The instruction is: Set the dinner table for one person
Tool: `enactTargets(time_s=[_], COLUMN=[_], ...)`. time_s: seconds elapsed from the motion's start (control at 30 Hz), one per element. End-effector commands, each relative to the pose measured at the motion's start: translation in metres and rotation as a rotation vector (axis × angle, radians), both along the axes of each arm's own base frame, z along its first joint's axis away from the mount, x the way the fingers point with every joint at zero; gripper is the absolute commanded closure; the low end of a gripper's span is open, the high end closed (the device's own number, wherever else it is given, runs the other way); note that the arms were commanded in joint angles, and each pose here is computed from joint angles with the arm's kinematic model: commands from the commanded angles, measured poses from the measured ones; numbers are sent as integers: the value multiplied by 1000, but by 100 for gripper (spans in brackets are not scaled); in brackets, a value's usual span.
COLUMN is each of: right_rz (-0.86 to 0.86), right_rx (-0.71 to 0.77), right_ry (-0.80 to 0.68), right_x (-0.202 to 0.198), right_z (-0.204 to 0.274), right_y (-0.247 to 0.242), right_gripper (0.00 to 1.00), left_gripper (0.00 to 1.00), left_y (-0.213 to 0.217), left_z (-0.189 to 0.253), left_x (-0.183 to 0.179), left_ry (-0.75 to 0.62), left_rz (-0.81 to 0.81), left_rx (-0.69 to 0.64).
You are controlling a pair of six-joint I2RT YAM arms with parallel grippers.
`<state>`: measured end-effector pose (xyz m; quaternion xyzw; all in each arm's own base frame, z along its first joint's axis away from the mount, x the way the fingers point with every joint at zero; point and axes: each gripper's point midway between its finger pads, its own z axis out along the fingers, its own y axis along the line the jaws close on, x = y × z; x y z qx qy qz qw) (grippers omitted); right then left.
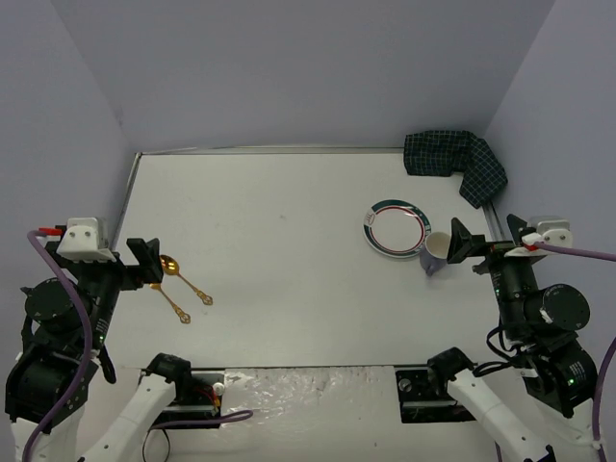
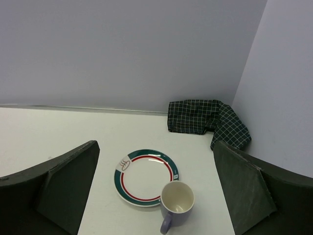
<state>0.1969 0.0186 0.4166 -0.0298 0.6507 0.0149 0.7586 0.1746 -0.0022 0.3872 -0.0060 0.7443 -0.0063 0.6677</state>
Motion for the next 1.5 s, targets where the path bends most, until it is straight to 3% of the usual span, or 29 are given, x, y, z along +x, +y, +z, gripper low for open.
enactTargets(time_s=[0.0,0.23,0.5,0.67,0.83,1.03,1.47], right_rz=[-34,-82,-266,-408,-540,-674,-709], right_rx=[36,89,141,210,244,270,227], right_ry=[-26,91,177,258,318,447,591], right_x=[14,67,173,244,289,340,404], right_z=[14,2,-18,-54,-90,-181,-318], right_y=[1,19,32,-23,-80,-160,-207], right_gripper=[0,0,0,0,0,0,1], left_gripper=[11,3,3,3,3,3,3], left_y=[-6,-14,-23,-26,-25,-24,-12], left_z=[15,-5,-47,-63,-84,-103,-122], left_x=[9,25,47,57,63,73,89], left_ry=[-52,-3,67,77,97,123,197], left_rz=[-13,-23,-44,-41,-27,-4,61], left_rx=[-33,-43,-22,-19,-13,0,13])
